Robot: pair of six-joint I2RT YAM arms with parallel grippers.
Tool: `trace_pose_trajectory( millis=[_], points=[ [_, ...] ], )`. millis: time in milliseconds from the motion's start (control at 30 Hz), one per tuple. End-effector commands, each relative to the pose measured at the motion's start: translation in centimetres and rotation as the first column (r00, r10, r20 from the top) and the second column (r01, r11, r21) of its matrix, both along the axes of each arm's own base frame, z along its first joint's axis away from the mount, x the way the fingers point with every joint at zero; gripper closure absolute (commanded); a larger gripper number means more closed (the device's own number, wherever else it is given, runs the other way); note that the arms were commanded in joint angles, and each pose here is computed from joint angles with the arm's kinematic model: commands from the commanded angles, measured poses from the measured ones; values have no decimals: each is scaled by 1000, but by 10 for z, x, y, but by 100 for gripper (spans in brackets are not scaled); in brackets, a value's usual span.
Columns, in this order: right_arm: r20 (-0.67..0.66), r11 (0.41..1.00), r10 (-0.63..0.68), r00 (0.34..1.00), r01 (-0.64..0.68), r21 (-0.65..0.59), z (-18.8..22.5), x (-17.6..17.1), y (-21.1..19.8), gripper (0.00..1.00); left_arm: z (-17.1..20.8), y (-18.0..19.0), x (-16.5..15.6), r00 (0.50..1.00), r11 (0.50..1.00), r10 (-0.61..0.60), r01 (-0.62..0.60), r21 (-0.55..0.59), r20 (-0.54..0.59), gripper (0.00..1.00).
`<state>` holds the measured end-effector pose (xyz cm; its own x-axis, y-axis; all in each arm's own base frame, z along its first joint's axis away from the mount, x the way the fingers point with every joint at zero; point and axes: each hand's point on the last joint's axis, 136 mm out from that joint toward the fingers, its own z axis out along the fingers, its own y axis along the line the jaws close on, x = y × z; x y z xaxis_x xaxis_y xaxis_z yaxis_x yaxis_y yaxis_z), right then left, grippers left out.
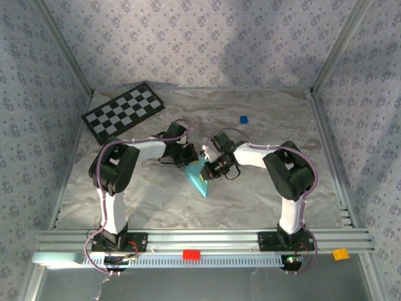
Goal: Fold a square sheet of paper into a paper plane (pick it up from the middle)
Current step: Third fold the triangle at the center of the table.
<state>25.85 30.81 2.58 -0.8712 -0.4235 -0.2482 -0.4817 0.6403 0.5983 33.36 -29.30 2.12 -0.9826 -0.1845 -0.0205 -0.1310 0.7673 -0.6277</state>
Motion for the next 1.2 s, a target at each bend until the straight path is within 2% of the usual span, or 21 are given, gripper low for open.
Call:
trace_pose_trajectory(
  millis=[0,567,867,1167],
  points=[
    [-3,999,25,1000,-25,-20,-3,-1,0,100,-17,9,-17,998,998,-15,19,52,-67,94],
    [-14,999,25,1000,-26,-25,-7,1,-1,100,-17,9,-17,998,998,-15,19,53,-67,94],
    [9,999,32,999,-32,-6,6,3,2,100,-18,8,-18,998,998,-16,20,53,-68,94],
    [-9,999,36,999,-36,-16,-2,3,2,100,-18,8,-18,997,998,-17,21,54,-69,94]
  ],
)
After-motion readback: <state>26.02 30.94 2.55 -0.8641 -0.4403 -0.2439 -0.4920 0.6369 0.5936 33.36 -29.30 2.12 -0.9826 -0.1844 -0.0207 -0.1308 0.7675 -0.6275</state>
